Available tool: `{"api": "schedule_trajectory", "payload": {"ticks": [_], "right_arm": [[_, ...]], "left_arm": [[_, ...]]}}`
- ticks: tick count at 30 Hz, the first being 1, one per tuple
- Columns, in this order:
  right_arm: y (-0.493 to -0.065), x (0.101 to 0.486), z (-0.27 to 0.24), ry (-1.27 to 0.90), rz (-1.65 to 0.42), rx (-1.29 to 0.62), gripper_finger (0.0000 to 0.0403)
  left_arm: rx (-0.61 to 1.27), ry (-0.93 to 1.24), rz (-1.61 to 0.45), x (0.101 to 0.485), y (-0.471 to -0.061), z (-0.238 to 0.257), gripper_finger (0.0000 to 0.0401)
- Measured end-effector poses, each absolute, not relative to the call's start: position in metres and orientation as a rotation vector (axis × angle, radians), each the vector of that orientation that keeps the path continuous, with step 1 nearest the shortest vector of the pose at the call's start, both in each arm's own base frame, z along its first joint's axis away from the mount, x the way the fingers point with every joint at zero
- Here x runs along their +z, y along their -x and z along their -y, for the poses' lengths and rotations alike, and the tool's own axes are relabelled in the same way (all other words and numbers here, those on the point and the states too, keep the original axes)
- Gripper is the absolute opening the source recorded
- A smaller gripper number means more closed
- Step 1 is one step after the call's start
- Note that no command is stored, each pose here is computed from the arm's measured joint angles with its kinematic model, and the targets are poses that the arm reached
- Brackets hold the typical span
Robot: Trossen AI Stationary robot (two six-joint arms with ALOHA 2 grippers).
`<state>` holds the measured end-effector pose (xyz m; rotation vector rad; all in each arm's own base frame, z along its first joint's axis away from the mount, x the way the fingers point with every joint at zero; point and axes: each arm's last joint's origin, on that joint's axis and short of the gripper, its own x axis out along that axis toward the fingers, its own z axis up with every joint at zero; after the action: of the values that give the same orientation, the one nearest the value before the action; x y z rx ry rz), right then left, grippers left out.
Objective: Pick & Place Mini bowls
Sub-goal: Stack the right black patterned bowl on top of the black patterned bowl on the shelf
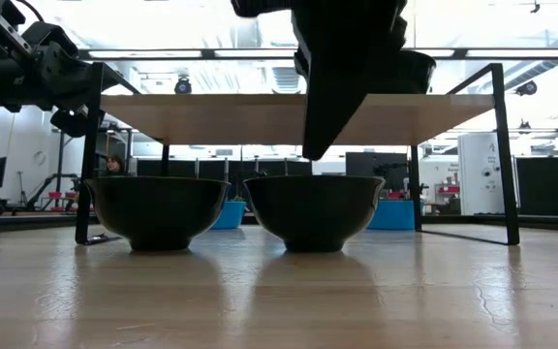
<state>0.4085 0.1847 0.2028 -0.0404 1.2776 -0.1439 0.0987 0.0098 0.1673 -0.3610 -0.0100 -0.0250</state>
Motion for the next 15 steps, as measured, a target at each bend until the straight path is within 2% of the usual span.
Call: {"api": "schedule_trajectory", "payload": {"ticks": [15], "right_arm": [[-0.404, 0.178, -0.176, 0.038, -1.32, -0.202, 0.0091]], "left_arm": [[-0.025, 0.361, 0.01, 0.167, -0.099, -0.01, 0.0]]}}
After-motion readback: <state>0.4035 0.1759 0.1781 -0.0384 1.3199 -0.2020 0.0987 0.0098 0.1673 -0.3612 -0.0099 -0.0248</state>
